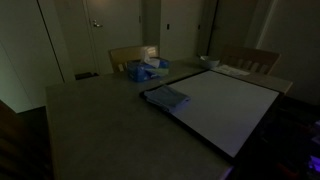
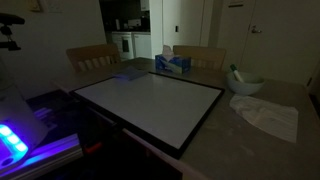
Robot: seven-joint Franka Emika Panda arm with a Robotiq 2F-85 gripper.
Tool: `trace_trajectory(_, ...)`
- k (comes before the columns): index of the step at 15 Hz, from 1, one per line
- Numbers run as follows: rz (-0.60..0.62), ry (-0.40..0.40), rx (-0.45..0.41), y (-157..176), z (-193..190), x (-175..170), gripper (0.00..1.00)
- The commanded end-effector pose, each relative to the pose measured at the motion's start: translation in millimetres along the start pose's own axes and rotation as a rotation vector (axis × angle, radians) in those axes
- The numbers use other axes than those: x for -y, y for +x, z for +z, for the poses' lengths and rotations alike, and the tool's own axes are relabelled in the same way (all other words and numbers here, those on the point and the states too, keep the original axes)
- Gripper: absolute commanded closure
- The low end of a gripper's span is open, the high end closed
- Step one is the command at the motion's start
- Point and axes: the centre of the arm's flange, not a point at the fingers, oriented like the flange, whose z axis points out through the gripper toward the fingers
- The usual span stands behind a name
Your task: Wipe the white surface with the cloth
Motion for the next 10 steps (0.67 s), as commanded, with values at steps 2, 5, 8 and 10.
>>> trace_trajectory(2, -0.029, 0.012, 0.004, 17, 9, 21, 0.0)
trace_trajectory(5, -0.043, 0.024, 0.036, 38, 22, 33, 0.0)
trace_trajectory(8, -0.055, 0.021, 0.029, 46, 23, 42, 0.0)
trace_trajectory(10, -0.067, 0.026, 0.012, 65, 35, 61, 0.0)
